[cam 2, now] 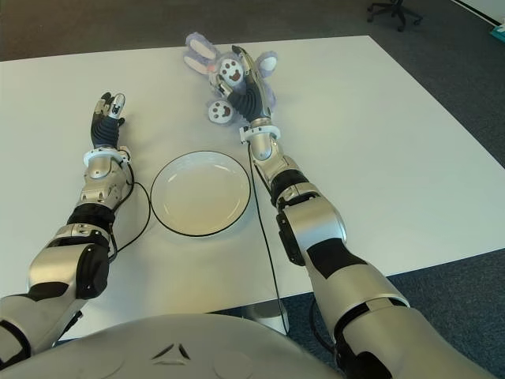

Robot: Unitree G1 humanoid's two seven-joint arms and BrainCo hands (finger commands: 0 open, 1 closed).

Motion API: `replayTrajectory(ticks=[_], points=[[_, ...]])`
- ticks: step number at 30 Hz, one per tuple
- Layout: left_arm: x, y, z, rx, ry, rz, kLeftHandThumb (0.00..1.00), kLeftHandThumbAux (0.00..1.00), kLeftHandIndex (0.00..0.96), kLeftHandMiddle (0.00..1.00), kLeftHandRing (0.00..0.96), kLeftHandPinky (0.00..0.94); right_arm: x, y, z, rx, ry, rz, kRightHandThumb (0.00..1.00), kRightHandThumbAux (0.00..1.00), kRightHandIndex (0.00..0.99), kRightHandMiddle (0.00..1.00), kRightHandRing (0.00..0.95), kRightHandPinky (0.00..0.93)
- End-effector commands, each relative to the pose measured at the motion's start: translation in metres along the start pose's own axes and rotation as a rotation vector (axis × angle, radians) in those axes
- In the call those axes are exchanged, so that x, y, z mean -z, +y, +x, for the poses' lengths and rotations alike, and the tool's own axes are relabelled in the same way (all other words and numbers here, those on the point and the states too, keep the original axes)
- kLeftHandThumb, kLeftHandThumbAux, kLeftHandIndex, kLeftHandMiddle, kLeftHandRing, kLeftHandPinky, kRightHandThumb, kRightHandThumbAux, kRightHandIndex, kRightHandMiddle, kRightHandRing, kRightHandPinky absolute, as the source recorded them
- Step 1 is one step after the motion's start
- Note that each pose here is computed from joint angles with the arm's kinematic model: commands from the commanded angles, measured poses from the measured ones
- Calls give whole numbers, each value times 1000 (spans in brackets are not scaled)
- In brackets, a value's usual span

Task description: Put the doll into the plate.

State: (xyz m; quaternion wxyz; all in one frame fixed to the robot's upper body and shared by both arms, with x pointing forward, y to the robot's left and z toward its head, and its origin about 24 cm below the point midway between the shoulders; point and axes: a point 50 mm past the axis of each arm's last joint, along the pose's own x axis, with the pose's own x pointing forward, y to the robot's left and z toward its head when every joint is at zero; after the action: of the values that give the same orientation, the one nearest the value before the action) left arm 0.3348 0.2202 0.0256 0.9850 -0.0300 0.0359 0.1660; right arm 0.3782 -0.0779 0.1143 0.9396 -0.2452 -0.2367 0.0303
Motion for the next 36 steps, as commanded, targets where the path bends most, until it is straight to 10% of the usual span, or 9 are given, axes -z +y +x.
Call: replayTrajectory(ticks=[1, 26, 36], points=[[49, 7, -23, -16, 213, 8, 0, 413, 0, 76, 69, 27, 4, 2, -1, -10, 40, -4, 469, 455, 32, 49, 38, 67], [49, 6, -25, -15, 208, 4, 0, 403, 0, 70, 62, 40, 7, 1, -1, 6, 90, 51, 460, 492, 110, 117, 132, 202], [49, 6, -25, -16, 208, 0, 0, 398, 0, 69, 58, 32, 7, 1, 0, -8, 102, 99, 603, 536, 227, 248, 227, 237]])
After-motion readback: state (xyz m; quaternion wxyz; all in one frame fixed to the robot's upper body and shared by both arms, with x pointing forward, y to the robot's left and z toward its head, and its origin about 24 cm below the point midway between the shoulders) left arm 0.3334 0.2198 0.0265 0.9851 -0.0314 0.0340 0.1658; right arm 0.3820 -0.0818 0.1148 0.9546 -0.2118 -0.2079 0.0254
